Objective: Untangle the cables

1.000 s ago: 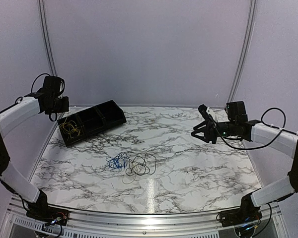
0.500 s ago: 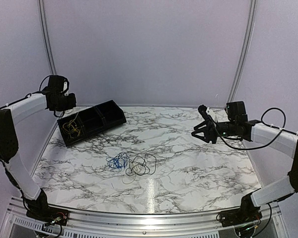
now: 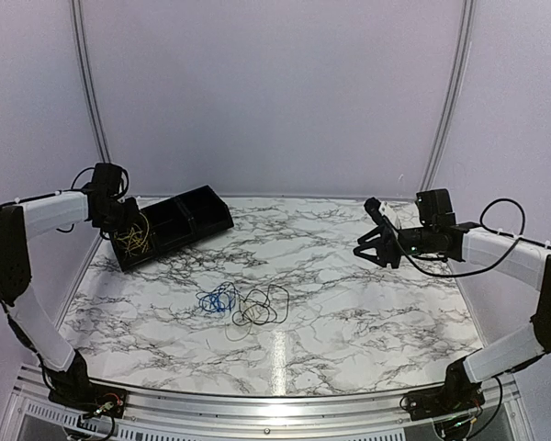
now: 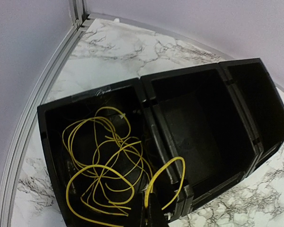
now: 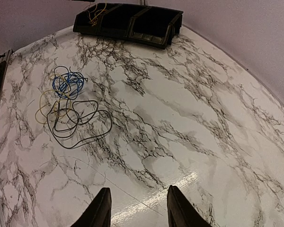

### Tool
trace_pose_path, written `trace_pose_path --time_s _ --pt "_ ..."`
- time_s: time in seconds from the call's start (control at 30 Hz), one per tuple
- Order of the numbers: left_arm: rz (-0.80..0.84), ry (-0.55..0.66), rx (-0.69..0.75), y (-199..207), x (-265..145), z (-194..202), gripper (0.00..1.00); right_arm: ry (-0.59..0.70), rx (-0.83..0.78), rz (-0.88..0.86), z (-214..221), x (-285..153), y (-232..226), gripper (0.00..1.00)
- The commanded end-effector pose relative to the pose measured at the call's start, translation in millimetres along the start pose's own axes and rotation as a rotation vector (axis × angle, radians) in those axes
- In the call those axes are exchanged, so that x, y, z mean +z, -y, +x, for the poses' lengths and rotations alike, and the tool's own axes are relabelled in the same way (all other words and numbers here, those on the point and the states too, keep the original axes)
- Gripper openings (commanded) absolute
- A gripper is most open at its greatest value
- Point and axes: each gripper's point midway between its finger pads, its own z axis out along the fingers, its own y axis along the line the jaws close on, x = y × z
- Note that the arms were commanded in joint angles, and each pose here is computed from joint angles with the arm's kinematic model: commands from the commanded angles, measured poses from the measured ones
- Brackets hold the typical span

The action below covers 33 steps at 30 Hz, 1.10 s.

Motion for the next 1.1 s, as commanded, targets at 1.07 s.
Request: trace_pose_path --time_s 1.07 --pt "-0.188 -0.079 -0.06 -32 65 31 0.0 -0.025 -0.027 0.022 -2 0 9 0.41"
